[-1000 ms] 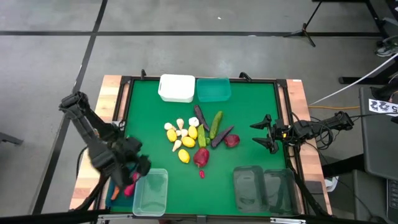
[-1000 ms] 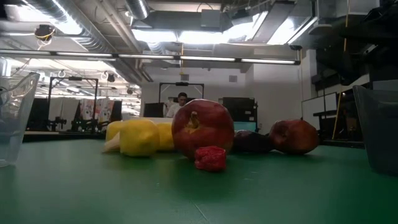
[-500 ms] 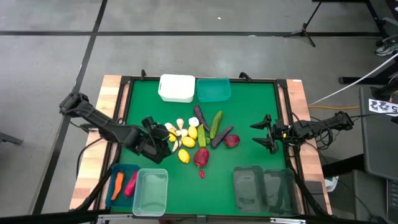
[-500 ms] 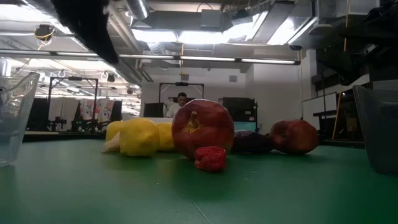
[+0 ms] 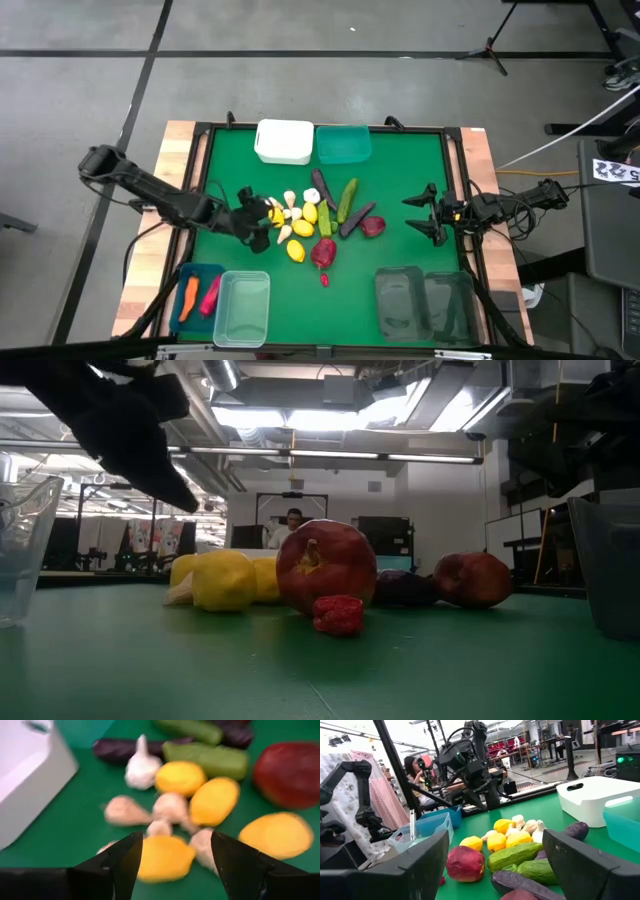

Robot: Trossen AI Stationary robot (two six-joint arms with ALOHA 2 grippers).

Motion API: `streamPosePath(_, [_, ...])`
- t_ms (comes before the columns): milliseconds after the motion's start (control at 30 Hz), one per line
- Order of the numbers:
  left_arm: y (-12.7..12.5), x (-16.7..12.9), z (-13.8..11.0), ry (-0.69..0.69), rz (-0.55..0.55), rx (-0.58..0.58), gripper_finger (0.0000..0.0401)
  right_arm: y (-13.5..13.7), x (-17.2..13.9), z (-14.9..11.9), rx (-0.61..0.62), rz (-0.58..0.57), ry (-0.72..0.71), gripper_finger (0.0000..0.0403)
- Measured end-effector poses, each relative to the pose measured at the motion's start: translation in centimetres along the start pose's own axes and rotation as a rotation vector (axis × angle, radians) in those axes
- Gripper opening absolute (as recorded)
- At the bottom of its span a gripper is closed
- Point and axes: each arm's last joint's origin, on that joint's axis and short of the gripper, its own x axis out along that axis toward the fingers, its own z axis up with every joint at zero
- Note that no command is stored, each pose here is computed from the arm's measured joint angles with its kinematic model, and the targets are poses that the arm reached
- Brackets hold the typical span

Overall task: Sort produce into baskets
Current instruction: Put the lemon into the transparent bin

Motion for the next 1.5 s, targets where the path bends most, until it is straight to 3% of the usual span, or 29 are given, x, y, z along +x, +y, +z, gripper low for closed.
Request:
streamPosePath(233, [2.3,1.9,-2.2,0.012,-0.035,0.011,0.0232,0.0,0.0,0.0,0.002,-0.007,-0.004,0.0321])
streamPosePath(767, [2.9,3.1,-4.8,-0.044,-0.081,0.171,0.0232,0.0,0.0,0.0,0.001,-0.009,-0.004,0.0321])
streamPosePath(1033, [2.5,3.8,-4.6,-0.065,-0.141,0.281,0.0232,-0.1,0.0,0.1,0.002,-0.042,-0.015,0.0321])
streamPosePath(1500, [3.5,5.8,-5.1,-0.003,-0.071,0.235,0.0232,-0.1,0.0,0.1,0.009,-0.041,-0.015,0.0321])
